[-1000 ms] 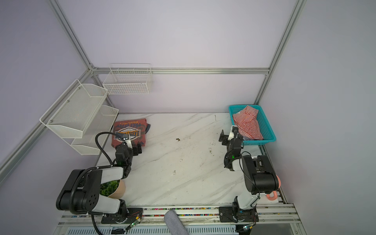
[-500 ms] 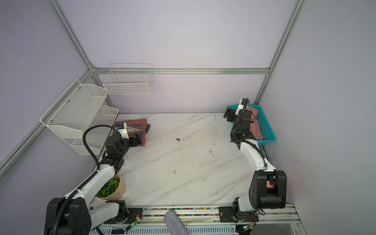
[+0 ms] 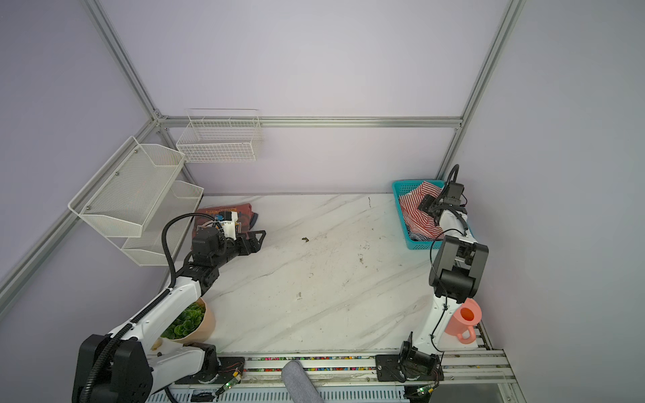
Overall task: Fold and stack the tank tops
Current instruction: 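Lower the right gripper into the basket and grasp the red striped tank top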
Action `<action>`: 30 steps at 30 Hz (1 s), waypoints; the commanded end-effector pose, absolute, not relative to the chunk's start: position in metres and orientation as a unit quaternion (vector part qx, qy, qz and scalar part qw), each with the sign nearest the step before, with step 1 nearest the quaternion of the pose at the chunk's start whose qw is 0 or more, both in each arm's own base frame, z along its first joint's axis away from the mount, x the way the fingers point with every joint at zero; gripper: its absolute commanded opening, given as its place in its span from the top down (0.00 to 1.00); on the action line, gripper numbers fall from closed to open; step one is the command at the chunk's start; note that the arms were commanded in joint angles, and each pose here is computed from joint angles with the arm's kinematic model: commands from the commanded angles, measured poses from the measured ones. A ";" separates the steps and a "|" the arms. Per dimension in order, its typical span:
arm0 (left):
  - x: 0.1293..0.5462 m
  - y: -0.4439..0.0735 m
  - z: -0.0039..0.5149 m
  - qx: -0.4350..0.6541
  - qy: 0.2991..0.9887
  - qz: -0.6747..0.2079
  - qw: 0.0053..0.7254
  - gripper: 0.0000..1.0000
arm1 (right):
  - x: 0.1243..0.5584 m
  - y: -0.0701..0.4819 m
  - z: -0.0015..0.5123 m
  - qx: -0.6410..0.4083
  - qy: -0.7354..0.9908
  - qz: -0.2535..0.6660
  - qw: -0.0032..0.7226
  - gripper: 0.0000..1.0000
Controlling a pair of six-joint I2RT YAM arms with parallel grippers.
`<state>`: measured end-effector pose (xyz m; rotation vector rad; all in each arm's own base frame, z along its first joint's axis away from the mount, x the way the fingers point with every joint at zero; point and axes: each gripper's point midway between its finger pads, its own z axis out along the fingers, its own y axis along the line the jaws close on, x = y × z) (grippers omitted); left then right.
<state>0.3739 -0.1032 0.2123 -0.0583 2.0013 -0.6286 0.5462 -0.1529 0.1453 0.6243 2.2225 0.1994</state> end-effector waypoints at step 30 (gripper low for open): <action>0.380 -0.135 0.253 0.000 0.813 -0.283 0.509 0.07 | 0.551 -0.137 0.104 0.238 0.901 0.121 0.341 1.00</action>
